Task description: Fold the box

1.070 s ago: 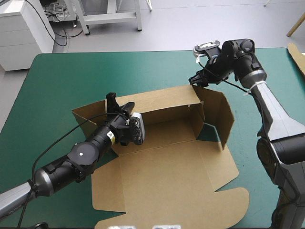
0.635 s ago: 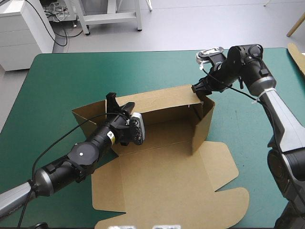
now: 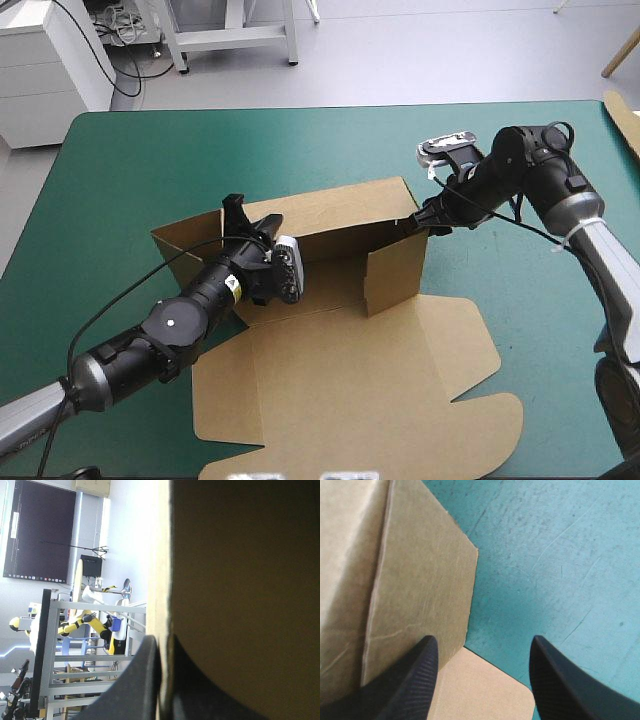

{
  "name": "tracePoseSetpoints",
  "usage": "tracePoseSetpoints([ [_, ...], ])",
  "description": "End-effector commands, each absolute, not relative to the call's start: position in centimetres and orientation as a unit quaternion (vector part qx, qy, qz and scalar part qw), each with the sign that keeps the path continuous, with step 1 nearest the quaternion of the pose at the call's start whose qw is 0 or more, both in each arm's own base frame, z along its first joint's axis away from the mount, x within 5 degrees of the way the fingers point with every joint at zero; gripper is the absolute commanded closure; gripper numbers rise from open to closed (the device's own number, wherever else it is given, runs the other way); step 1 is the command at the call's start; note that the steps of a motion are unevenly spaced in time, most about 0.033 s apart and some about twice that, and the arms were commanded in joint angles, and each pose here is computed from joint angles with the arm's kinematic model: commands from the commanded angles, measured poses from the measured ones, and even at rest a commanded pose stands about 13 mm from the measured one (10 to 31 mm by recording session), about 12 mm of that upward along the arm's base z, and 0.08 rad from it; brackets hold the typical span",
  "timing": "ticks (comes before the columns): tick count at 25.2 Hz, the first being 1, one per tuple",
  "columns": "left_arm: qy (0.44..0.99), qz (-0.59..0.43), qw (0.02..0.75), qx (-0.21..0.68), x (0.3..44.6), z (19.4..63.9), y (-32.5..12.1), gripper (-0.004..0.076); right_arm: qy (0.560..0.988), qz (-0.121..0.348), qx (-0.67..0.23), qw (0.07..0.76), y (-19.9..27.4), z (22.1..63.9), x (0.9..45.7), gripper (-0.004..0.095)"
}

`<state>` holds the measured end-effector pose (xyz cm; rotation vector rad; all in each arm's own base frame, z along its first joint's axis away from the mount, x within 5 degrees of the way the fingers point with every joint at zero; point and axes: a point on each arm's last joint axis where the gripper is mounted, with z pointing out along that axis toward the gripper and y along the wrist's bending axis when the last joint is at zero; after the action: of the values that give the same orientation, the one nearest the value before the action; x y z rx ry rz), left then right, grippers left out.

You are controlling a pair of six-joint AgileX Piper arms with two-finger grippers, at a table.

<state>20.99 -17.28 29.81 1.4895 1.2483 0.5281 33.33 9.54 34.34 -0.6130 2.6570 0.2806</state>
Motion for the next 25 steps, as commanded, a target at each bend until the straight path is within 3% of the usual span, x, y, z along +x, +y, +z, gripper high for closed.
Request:
tracePoseSetpoints([
  [1,0.519,0.203,0.551,0.621,20.6,30.6,-17.5,0.0731,0.936,0.109,-0.218,0.255,9.1,37.1,31.4,0.0397],
  [15,0.520,0.191,0.553,0.622,20.5,30.5,-17.7,0.0731,0.889,0.163,-0.293,0.313,9.7,34.8,27.9,0.0400],
  [21,0.519,0.188,0.554,0.624,20.5,30.5,-17.7,0.0731,0.879,0.164,-0.276,0.352,9.9,33.8,28.5,0.0402],
  [25,0.518,0.187,0.554,0.624,20.4,30.5,-17.7,0.0731,0.872,0.148,-0.288,0.366,11.1,33.3,28.4,0.0466],
])
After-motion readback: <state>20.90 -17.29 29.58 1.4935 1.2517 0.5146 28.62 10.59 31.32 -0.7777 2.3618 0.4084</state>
